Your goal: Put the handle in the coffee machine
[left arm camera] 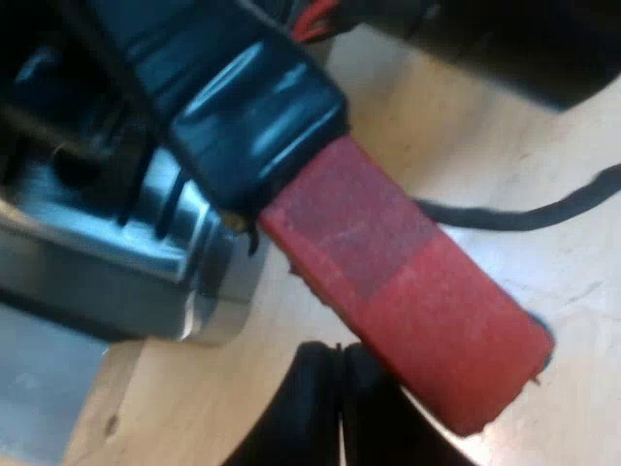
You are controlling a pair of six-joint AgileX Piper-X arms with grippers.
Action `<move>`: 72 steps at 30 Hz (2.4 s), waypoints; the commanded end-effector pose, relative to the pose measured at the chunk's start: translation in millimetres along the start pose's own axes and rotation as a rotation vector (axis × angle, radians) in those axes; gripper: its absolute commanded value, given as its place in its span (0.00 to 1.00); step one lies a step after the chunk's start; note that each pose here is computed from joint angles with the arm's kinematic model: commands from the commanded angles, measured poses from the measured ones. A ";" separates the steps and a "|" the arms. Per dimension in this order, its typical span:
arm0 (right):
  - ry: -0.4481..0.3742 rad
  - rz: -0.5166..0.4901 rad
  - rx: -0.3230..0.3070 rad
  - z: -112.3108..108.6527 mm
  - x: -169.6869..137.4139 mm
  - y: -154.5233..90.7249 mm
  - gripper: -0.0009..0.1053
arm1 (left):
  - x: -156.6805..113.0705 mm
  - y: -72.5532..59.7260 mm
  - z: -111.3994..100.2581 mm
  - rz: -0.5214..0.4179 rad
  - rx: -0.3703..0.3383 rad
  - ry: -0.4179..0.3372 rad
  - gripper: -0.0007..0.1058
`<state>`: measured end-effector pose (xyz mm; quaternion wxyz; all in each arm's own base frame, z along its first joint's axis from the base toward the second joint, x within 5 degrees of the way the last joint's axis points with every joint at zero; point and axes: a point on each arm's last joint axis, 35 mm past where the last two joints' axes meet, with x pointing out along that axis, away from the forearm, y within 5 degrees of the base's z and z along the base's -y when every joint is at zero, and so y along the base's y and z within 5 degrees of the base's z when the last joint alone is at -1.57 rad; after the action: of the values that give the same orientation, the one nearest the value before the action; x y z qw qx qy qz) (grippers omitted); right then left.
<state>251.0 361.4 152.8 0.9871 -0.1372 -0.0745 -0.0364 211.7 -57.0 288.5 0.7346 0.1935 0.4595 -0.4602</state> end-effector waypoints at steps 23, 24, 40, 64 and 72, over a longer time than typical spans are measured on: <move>0.111 0.007 -0.125 11.8 -102.1 -96.0 0.25 | -3.9 -16.9 16.0 -0.104 0.089 -0.162 0.01; 0.110 0.012 -0.125 12.6 -105.4 -99.7 0.25 | -3.9 -16.7 16.2 -0.102 0.090 -0.164 0.01; 0.023 0.164 0.043 82.7 -164.9 -156.0 0.25 | 11.2 -45.1 45.8 -0.154 0.339 -0.235 0.01; 0.046 0.209 0.004 139.3 -190.6 -224.6 0.16 | 29.3 -49.9 73.6 -0.174 0.236 -0.320 0.01; -0.005 0.249 0.003 143.1 -190.8 -222.5 0.16 | 8.6 -56.9 73.4 -0.102 0.249 -0.366 0.30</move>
<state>23.4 197.0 314.2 0.9853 -0.1409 -0.0535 0.0807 200.1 -128.1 289.1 0.7350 0.2119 0.3909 -0.5118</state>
